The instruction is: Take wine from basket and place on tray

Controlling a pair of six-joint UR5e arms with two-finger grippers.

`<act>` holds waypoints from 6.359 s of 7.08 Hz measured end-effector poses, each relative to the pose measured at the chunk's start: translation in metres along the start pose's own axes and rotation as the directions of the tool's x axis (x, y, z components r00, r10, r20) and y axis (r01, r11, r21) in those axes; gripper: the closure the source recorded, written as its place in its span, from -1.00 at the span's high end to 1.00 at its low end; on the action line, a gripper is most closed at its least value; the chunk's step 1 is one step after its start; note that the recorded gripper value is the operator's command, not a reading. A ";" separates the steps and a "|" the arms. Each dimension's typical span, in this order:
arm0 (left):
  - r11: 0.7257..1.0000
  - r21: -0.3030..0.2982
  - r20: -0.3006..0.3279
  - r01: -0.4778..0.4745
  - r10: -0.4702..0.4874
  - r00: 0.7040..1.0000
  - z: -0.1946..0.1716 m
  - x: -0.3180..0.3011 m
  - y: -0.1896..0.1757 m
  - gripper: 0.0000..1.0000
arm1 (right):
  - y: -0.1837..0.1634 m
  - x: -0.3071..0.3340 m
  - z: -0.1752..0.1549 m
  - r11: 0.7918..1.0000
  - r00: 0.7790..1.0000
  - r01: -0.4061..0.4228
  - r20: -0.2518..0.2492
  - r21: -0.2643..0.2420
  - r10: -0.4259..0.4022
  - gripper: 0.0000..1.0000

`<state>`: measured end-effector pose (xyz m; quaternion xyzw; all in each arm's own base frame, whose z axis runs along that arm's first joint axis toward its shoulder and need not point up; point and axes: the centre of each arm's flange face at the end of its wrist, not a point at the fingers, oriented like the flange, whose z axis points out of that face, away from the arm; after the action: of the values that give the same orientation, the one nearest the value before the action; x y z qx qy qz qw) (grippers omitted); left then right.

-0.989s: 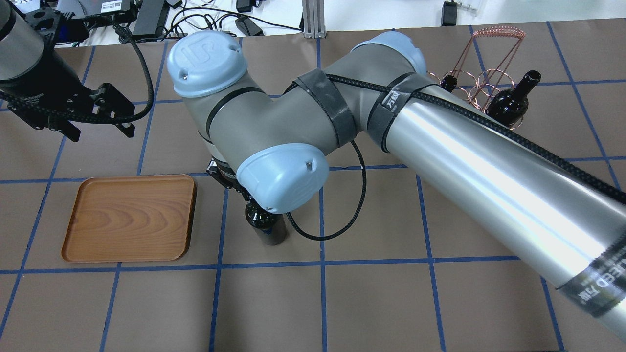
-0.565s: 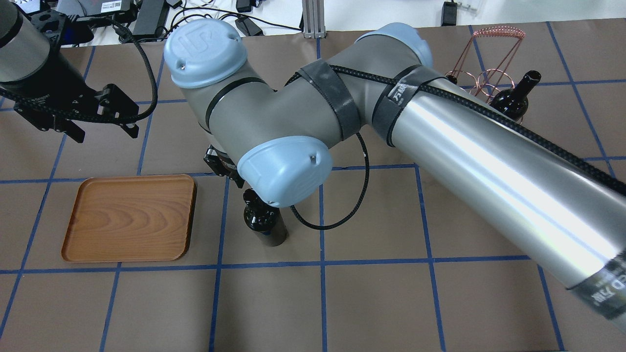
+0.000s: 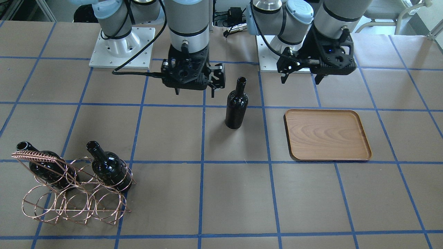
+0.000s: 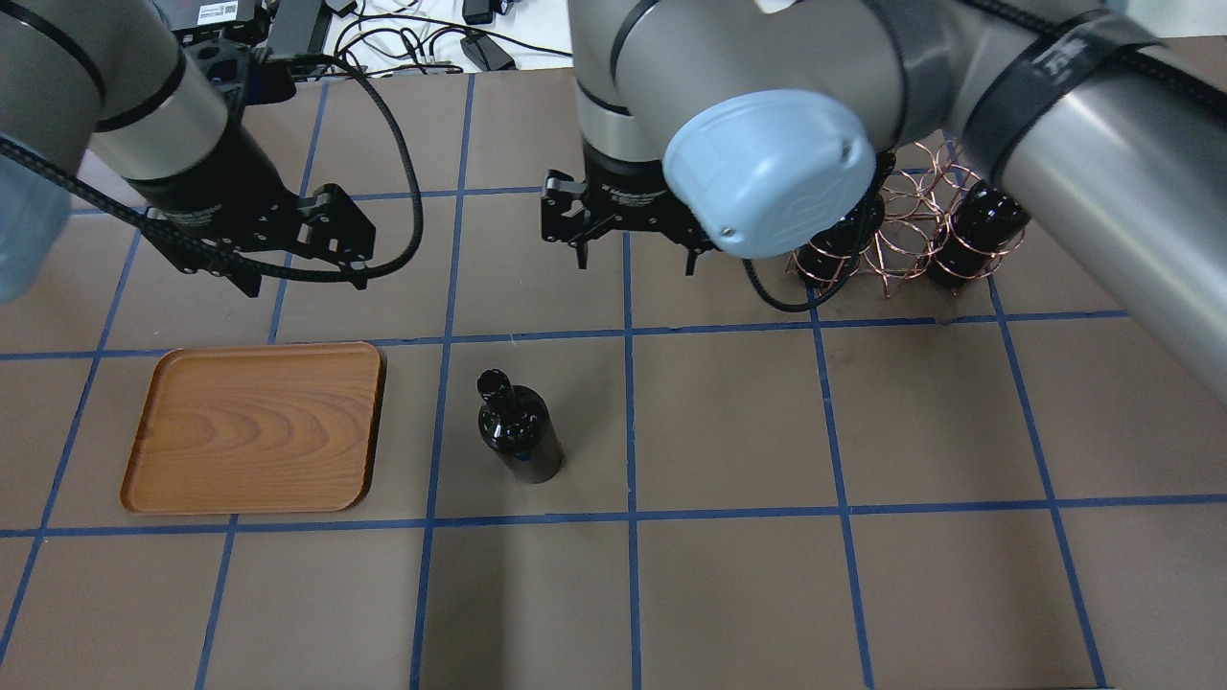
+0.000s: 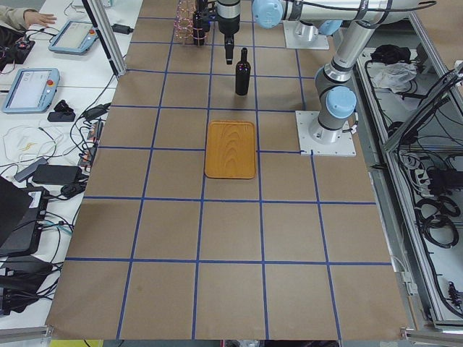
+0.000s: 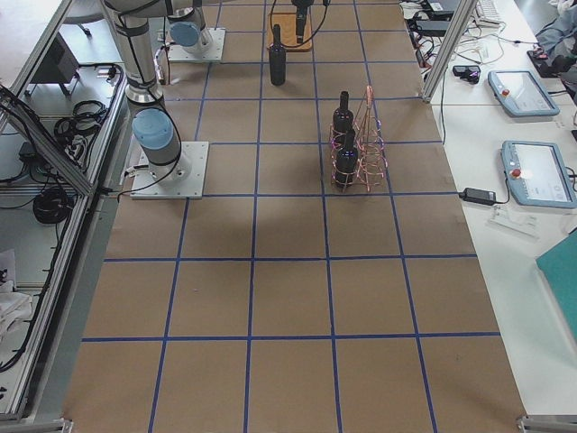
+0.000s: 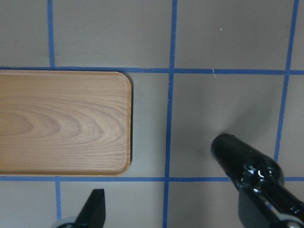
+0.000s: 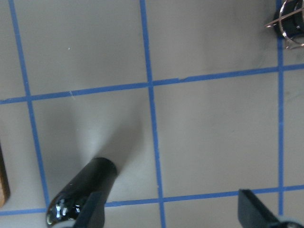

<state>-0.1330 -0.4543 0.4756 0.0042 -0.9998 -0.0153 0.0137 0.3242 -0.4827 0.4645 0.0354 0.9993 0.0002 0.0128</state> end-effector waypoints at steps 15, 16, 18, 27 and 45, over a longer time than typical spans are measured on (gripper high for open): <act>0.989 -0.102 -0.049 -0.110 0.106 0.993 0.107 0.111 0.036 -0.91 | -0.018 0.149 -0.064 0.995 0.996 0.091 -0.009 0.044 -0.091 1.00; 0.988 -0.101 -0.051 -0.114 0.109 0.993 0.107 0.111 0.035 -1.00 | -0.019 0.149 -0.064 0.995 0.996 0.090 -0.011 0.044 -0.090 1.00; 0.987 -0.102 -0.056 -0.123 0.118 0.991 0.106 0.112 0.034 -1.00 | -0.019 0.150 -0.063 0.995 0.996 0.088 -0.011 0.043 -0.088 1.00; 0.955 -0.111 0.005 -0.274 0.277 0.961 0.035 -0.151 -0.032 -1.00 | -0.018 0.150 -0.064 0.995 0.996 0.089 -0.016 0.043 -0.088 1.00; 0.994 -0.107 0.054 0.000 0.006 0.999 -0.001 -0.151 -0.024 0.99 | -0.017 0.150 -0.066 0.995 0.996 0.088 -0.017 0.045 -0.088 1.00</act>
<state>0.0178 -0.4769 0.4723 0.0015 -0.9975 -0.0689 -0.0130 0.1714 -0.4889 0.5262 -0.0084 0.9997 -0.0231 0.0047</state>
